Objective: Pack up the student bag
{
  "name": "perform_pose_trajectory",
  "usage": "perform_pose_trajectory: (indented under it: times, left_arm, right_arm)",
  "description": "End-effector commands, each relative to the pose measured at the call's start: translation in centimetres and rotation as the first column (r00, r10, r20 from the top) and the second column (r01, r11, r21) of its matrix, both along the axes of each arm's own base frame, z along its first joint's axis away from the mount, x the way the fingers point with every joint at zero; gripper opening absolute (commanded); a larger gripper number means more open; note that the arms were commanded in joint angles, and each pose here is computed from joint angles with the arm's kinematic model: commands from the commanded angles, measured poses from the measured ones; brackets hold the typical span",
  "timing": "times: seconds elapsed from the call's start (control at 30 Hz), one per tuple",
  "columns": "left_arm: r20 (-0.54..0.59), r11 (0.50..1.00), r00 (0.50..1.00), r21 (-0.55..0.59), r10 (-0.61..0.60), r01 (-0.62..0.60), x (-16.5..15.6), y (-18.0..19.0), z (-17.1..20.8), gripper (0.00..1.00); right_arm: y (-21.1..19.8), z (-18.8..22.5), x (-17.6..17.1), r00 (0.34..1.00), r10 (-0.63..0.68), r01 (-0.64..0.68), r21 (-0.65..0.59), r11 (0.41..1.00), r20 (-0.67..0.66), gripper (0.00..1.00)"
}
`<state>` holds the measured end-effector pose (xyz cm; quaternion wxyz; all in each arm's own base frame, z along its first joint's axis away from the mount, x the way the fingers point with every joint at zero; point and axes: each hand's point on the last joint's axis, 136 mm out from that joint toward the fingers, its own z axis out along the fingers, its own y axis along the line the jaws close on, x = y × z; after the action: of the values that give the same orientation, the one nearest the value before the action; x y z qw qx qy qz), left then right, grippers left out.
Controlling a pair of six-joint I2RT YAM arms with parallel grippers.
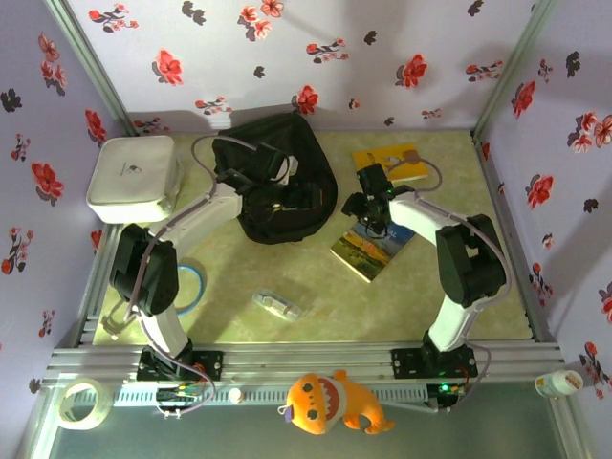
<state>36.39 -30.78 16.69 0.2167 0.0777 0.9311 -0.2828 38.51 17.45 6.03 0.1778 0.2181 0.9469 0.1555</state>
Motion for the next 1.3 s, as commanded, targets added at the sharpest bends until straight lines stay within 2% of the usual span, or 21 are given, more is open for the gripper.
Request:
perform_pose_trajectory:
  times: [0.0,0.13,0.33,0.5,0.57,0.7,0.8,0.87,1.07,1.27]
  left_arm:
    - [0.009,0.999,0.999,-0.002,-0.034,0.034,0.0,-0.6,0.7,1.00]
    - [-0.001,0.999,0.999,0.003,-0.039,0.039,-0.2,-0.7,0.3,1.00]
    - [-0.013,0.998,0.998,-0.003,-0.063,0.063,-0.4,-1.6,0.0,1.00]
    - [-0.024,0.996,0.996,-0.008,-0.085,0.085,-0.7,-2.6,-0.3,1.00]
    - [-0.030,0.996,0.995,-0.013,-0.094,0.093,-0.9,-3.1,-0.5,1.00]
    - [-0.048,0.993,0.992,-0.026,-0.119,0.118,-1.3,-4.3,-0.8,0.98]
    - [-0.060,0.991,0.989,-0.031,-0.134,0.133,-1.8,-5.0,-0.9,0.96]
    - [-0.067,0.988,0.987,-0.039,-0.149,0.147,-2.4,-5.8,-1.0,0.95]
    - [-0.123,0.976,0.969,-0.039,-0.216,0.213,-5.0,-9.1,-3.2,0.90]
    - [-0.182,0.965,0.948,0.000,-0.259,0.264,-7.1,-11.6,-6.4,0.81]
  right_arm:
    - [1.1,-0.7,-0.5,0.997,0.058,-0.057,0.029,0.998,-0.041,0.71]
    - [1.3,-2.4,-2.1,0.994,0.060,-0.057,0.037,0.998,-0.096,0.71]
    - [1.9,-4.4,-6.5,0.979,0.089,-0.083,0.040,0.996,-0.183,0.69]
    - [3.2,-4.4,-9.7,0.974,0.122,-0.107,0.086,0.991,-0.193,0.67]
    - [3.2,-3.4,-9.7,0.981,0.115,-0.098,0.108,0.989,-0.157,0.67]
    - [3.2,0.9,-6.7,0.998,0.056,-0.055,0.171,0.984,-0.001,0.66]
    - [1.4,3.4,-5.2,0.997,-0.022,0.009,0.175,0.985,0.076,0.63]
    - [-0.9,3.7,-5.2,0.994,-0.074,0.062,0.135,0.989,0.085,0.60]
    - [-7.3,1.6,-8.2,0.981,-0.192,0.192,-0.003,0.981,0.000,0.54]
    - [-10.1,0.3,-10.8,0.976,-0.217,0.212,-0.128,0.969,-0.030,0.45]
